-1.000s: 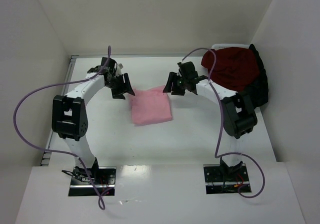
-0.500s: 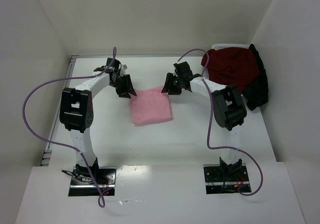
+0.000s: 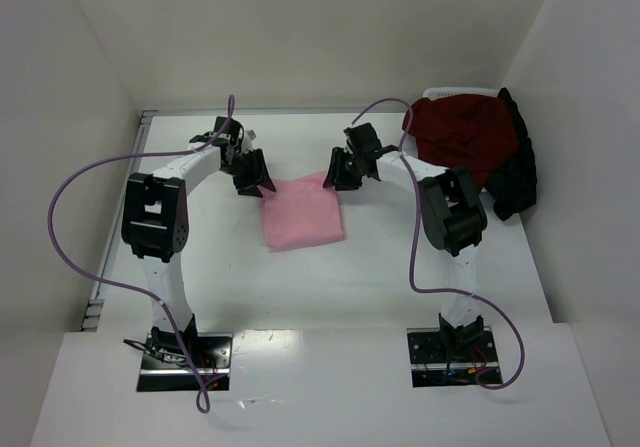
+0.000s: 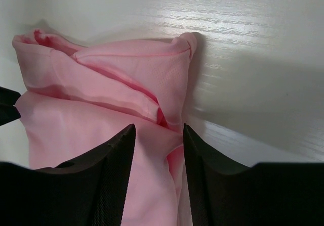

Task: Fold and stack the t-shirts
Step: Smooth out wrinkles on the folded tshirt

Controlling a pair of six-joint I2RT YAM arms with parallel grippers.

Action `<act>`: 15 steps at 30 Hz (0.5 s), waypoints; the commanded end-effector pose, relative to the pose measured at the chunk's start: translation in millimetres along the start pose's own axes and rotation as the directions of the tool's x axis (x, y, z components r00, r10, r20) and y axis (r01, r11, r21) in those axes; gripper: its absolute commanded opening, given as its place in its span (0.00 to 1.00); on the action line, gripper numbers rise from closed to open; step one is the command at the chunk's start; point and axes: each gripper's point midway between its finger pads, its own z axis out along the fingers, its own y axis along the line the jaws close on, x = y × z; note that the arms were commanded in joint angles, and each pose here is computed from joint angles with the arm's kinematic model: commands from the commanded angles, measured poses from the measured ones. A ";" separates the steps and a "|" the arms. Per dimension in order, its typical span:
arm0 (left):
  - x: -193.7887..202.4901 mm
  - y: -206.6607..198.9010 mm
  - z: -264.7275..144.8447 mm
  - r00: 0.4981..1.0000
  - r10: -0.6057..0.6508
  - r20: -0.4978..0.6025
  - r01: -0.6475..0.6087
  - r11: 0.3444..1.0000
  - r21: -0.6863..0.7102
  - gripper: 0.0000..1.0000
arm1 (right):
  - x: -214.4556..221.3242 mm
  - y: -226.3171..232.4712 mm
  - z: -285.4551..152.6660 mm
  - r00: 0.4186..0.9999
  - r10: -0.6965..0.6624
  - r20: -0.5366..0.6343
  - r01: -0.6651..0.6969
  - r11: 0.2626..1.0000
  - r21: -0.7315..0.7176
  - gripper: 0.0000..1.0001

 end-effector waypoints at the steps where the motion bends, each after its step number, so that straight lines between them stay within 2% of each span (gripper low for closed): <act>1: -4.2 -8.6 -5.3 1.000 0.011 0.008 -0.011 1.000 0.023 0.56 | -13.6 13.3 -15.2 0.998 -0.037 0.041 0.038 0.999 -0.009 0.49; 4: -2.0 -8.5 -3.6 1.000 0.010 0.003 -0.010 0.999 0.031 0.56 | -14.3 15.0 -19.1 0.998 -0.038 0.042 0.038 0.999 -0.009 0.50; 7: 1.5 -6.5 -2.0 1.000 -0.003 -0.006 0.003 1.000 0.027 0.49 | -13.2 15.1 -21.3 0.998 -0.038 0.042 0.038 0.999 -0.009 0.50; 11: 6.0 -2.9 1.1 1.000 -0.008 -0.015 0.008 1.000 0.023 0.46 | -3.6 13.8 -19.0 0.999 -0.034 0.017 0.034 0.999 -0.025 0.37; 12: 4.4 -5.2 1.3 1.000 -0.003 -0.010 0.004 0.999 0.035 0.46 | -2.8 15.5 -19.2 1.000 -0.025 0.012 0.025 0.999 -0.033 0.30; 15: 5.6 -5.6 2.7 1.000 -0.002 -0.011 0.002 0.999 0.045 0.46 | 7.5 14.5 -17.9 1.000 -0.009 -0.019 0.008 0.999 -0.046 0.27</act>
